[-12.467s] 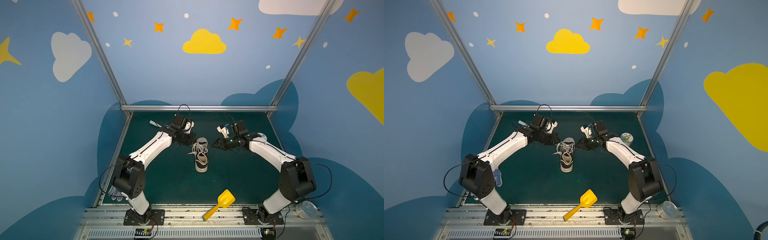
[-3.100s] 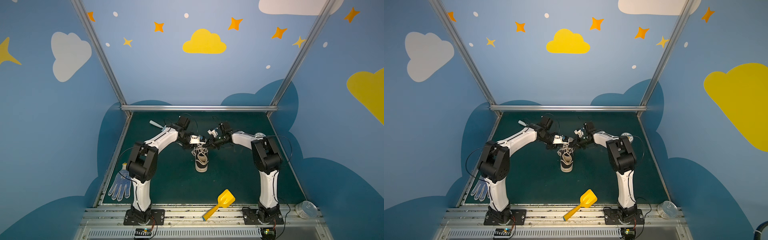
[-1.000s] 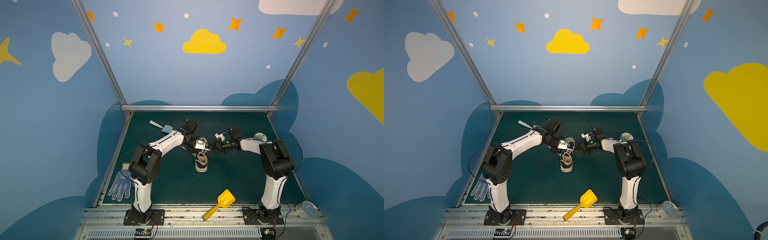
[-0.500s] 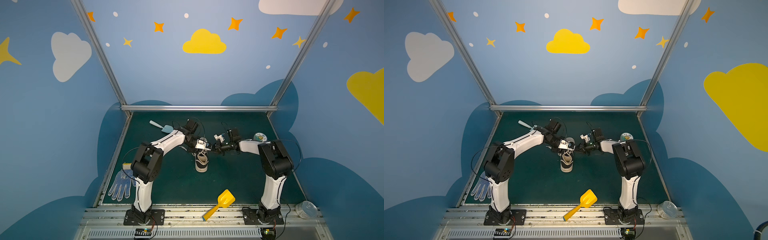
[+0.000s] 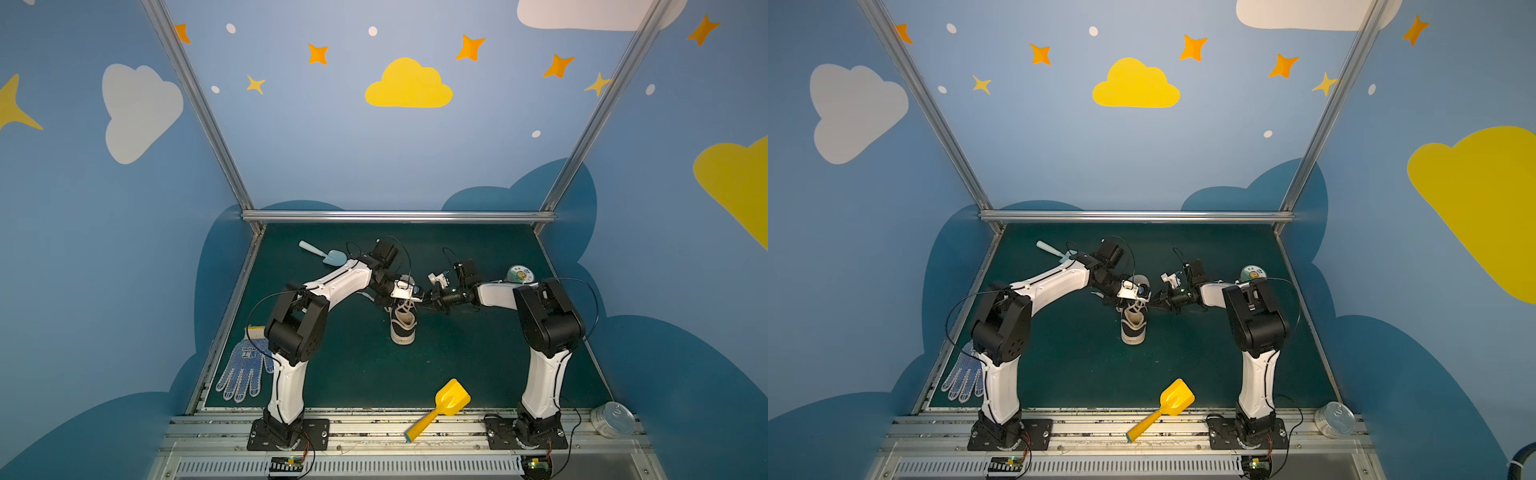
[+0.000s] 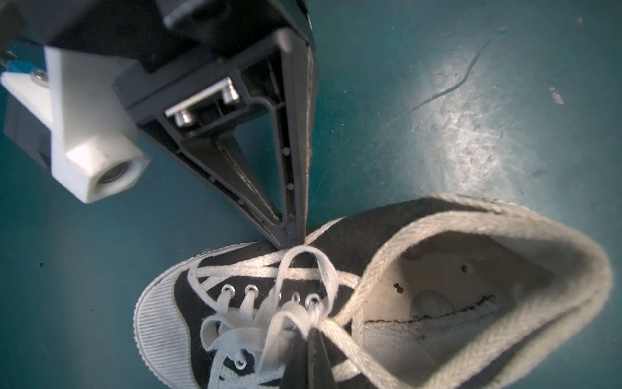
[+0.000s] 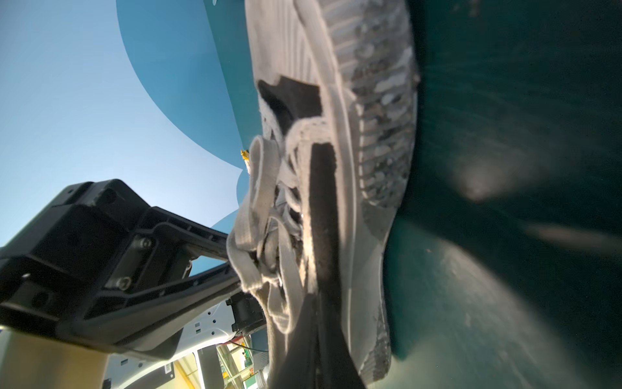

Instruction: Tie the shoes

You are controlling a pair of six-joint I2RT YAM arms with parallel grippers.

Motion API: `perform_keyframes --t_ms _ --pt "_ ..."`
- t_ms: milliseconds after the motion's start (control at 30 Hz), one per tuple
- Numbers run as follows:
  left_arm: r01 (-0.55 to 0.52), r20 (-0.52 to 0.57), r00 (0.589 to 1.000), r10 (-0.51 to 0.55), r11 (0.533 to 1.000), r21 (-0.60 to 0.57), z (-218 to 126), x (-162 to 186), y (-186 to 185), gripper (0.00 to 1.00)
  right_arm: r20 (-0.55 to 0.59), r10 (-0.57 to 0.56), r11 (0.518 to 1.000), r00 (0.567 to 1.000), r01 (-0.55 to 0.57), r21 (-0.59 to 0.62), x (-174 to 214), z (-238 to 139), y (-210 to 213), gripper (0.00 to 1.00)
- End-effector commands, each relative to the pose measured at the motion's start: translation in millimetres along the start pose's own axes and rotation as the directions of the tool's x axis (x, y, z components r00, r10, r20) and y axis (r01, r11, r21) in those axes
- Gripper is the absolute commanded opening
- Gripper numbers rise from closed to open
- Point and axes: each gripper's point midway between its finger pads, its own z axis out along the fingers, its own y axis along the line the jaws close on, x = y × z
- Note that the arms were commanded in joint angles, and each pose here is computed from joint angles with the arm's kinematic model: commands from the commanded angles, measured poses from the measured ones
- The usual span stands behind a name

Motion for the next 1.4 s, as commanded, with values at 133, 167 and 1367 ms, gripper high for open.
perform_keyframes --t_ms 133,167,1367 --pt "0.008 0.002 1.000 -0.008 1.000 0.013 -3.6 -3.5 -3.4 0.03 -0.029 -0.013 1.000 0.999 0.013 -0.012 7.0 5.7 3.5 0.07" --pt "0.009 0.004 1.000 -0.009 1.000 0.012 -3.6 -3.7 -3.2 0.03 -0.036 -0.018 1.000 0.999 0.018 -0.017 8.2 7.3 5.1 0.07" --pt "0.021 0.000 1.000 -0.021 1.000 -0.011 -10.4 -1.0 -2.8 0.03 -0.057 0.046 0.998 0.997 -0.049 -0.039 9.8 13.0 -2.1 0.08"
